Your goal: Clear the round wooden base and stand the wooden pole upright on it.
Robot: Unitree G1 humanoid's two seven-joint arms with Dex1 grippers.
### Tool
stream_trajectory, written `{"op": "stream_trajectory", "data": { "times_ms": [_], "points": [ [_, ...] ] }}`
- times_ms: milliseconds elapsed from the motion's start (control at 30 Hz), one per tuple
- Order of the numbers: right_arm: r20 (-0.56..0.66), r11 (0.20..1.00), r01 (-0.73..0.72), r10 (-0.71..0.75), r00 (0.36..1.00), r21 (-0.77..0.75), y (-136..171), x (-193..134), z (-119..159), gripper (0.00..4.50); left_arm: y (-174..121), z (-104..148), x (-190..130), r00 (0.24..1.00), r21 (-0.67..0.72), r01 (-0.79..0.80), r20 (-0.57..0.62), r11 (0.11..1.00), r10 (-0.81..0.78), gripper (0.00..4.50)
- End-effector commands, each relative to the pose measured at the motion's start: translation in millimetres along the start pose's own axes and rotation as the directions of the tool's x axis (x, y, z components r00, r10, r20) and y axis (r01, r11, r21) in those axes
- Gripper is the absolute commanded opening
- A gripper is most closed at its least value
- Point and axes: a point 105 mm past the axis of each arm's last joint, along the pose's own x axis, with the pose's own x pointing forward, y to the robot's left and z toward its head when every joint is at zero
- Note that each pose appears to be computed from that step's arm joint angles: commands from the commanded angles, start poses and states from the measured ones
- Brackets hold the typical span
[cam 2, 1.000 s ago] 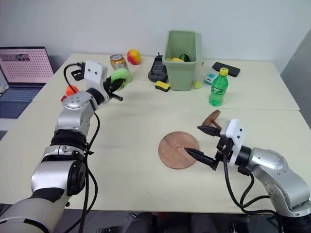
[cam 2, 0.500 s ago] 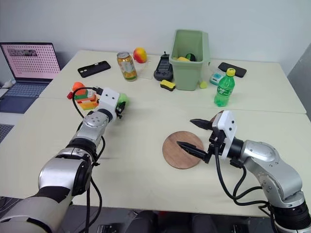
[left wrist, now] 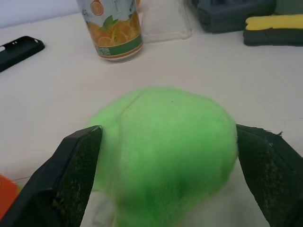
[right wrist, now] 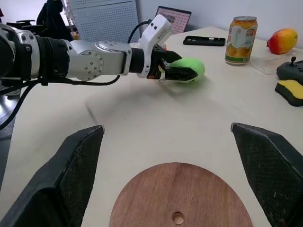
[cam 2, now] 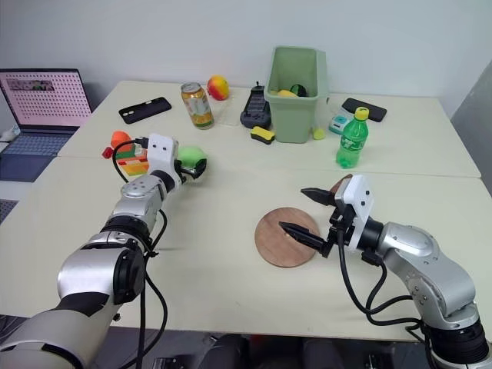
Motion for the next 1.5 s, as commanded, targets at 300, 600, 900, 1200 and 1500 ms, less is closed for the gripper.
{"op": "stream_trajectory", "data": {
  "times_ms": [300, 600, 900, 1200, 1500],
  "points": [
    [0.018, 0.998, -0.001, 0.003, 1.000, -0.064, -8, -12, 20, 4.50, -15, 84, -27, 0.925, 0.000, 0.330, 0.199, 0.944, -0.323, 4.46],
    [-0.282, 0.999, -0.004, -0.007, 0.960, -0.037, -53, -41, 22, 4.50, -91, 90, -116, 0.617, 0.175, 0.773, 0.020, 0.610, -0.787, 4.46],
    [-0.599, 0.974, 0.170, -0.046, 0.800, 0.151, -116, -60, -8, 4.50, -146, 94, -161, 0.401, 0.257, 0.888, -0.025, 0.381, -0.916, 4.46],
    [-0.734, 0.959, 0.234, -0.045, 0.678, 0.158, -149, -37, -41, 4.50, -167, 89, -167, 0.379, 0.276, 0.891, -0.018, 0.360, -0.925, 4.46],
    [-0.804, 0.961, 0.218, 0.006, 0.594, 0.168, -155, -30, -56, 4.50, -176, 88, -172, 0.383, 0.269, 0.889, 0.007, 0.371, -0.924, 4.46]
  ]
}}
